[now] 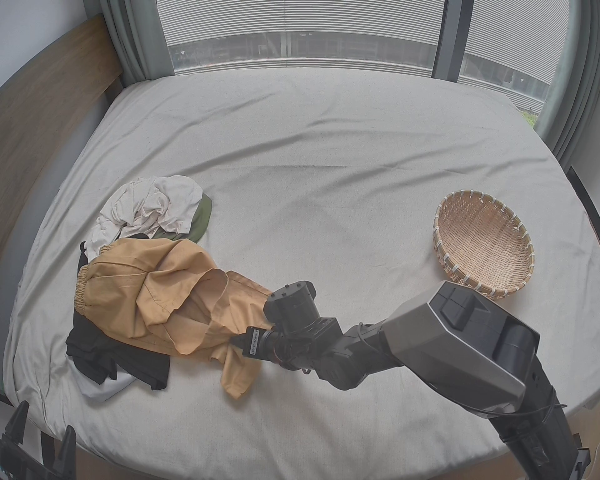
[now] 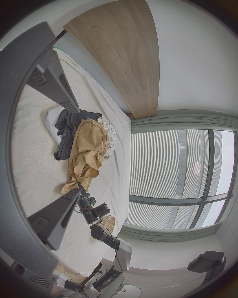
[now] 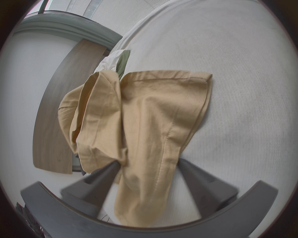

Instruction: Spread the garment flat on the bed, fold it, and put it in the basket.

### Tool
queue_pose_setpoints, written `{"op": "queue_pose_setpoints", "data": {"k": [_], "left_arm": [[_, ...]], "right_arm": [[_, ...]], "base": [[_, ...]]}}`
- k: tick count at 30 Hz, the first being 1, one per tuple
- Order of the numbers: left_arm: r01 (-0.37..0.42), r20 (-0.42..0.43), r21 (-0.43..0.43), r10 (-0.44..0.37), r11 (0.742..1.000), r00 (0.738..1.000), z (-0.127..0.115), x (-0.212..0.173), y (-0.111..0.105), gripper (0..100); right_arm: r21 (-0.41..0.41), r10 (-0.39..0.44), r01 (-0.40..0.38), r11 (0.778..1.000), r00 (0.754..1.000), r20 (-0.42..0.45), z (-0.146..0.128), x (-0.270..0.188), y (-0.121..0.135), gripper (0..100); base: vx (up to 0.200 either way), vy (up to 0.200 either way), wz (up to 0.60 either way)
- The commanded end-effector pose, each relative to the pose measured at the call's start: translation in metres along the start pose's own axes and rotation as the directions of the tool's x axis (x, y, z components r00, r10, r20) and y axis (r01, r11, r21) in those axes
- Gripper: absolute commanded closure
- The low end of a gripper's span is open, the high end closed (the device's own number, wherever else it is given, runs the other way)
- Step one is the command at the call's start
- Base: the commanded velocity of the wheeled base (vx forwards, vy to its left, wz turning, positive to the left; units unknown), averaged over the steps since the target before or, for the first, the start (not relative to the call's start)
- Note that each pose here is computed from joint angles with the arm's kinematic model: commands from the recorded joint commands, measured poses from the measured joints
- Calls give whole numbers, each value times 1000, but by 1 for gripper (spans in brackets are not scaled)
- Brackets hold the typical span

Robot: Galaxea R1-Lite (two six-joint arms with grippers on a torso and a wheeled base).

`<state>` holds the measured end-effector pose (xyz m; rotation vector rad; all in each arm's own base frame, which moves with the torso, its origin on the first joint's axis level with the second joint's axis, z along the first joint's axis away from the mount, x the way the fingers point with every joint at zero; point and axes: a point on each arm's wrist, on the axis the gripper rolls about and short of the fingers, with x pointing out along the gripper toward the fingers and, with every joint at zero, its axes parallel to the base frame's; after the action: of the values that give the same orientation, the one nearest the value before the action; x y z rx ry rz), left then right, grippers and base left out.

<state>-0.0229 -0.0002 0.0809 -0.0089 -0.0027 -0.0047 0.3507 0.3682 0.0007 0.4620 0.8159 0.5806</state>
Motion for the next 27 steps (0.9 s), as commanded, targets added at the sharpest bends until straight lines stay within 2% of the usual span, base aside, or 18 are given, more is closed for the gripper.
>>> {"op": "queue_pose_setpoints", "data": {"k": [1, 9, 14, 17, 21, 26, 27], "left_arm": [[0, -4, 0, 0, 1000, 1000, -5, 0, 0, 0], [0, -4, 1, 0, 1000, 1000, -5, 0, 0, 0], [0, -4, 1, 0, 1000, 1000, -5, 0, 0, 0], [0, -4, 1, 0, 1000, 1000, -5, 0, 0, 0], [0, -4, 1, 0, 1000, 1000, -5, 0, 0, 0], [0, -4, 1, 0, 1000, 1000, -5, 0, 0, 0], [0, -4, 1, 0, 1000, 1000, -5, 0, 0, 0]], "right_arm": [[20, -15, 15, 1000, 1000, 15, -2, 7, -5, 100], [16, 1, -2, 1000, 997, 80, 13, -39, 5, 100], [11, -12, 12, 1000, 997, 73, 15, -68, 5, 100], [-2, -38, 38, 999, 997, 71, 18, -80, -3, 100], [-29, -110, 111, 993, 993, 46, 16, -102, -27, 100], [-30, -136, 137, 990, 990, 46, 12, -122, -40, 100], [-44, -162, 164, 986, 986, 51, 9, -140, -54, 100]], "base": [[0, 0, 0], [0, 0, 0], [0, 0, 0], [0, 0, 0], [0, 0, 0], [0, 0, 0], [0, 0, 0]]}}
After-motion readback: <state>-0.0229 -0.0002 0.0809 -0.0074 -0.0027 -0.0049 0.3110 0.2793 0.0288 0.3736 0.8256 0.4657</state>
